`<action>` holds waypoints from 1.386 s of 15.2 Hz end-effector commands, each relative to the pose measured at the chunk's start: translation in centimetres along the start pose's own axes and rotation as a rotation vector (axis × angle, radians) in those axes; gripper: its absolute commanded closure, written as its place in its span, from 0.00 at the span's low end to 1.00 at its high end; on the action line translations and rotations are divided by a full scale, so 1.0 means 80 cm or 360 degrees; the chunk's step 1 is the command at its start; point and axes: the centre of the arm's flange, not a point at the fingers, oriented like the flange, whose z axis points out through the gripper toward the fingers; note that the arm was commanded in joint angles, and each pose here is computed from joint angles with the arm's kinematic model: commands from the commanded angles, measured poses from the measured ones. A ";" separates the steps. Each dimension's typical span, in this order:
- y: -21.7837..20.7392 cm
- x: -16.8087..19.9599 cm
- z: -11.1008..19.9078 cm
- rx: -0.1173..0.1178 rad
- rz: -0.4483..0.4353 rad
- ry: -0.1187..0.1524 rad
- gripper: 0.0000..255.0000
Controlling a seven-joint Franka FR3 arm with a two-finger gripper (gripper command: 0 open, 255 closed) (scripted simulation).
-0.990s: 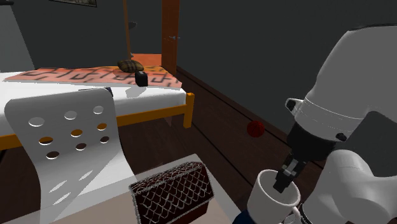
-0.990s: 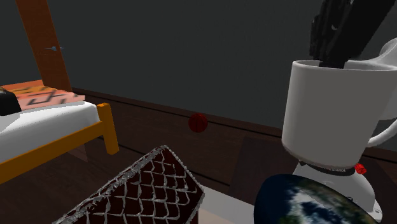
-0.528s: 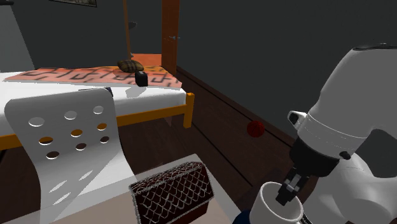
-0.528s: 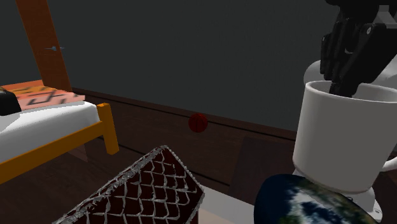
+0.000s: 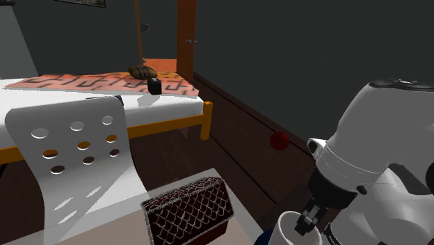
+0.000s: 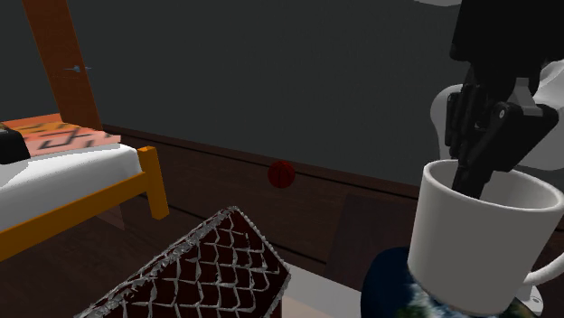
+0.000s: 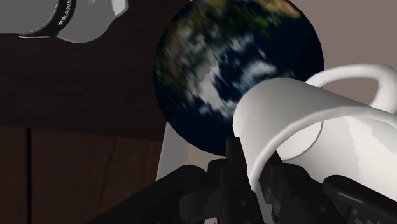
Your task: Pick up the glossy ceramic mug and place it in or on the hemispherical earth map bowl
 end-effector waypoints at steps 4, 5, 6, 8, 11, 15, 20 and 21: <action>0.001 0.000 0.032 0.0001 0.0000 0.0001 1.00; 0.002 0.000 0.038 0.0001 0.0000 0.0001 1.00; 0.002 0.000 0.038 0.0001 0.0000 0.0001 1.00; 0.002 0.000 0.038 0.0001 0.0000 0.0001 1.00; 0.002 0.000 0.038 0.0001 0.0000 0.0001 1.00; 0.002 0.000 0.038 0.0001 0.0000 0.0001 0.00; 0.002 0.000 0.005 0.0001 0.0000 0.0001 0.00; 0.002 0.000 -0.011 0.0001 0.0000 0.0001 0.00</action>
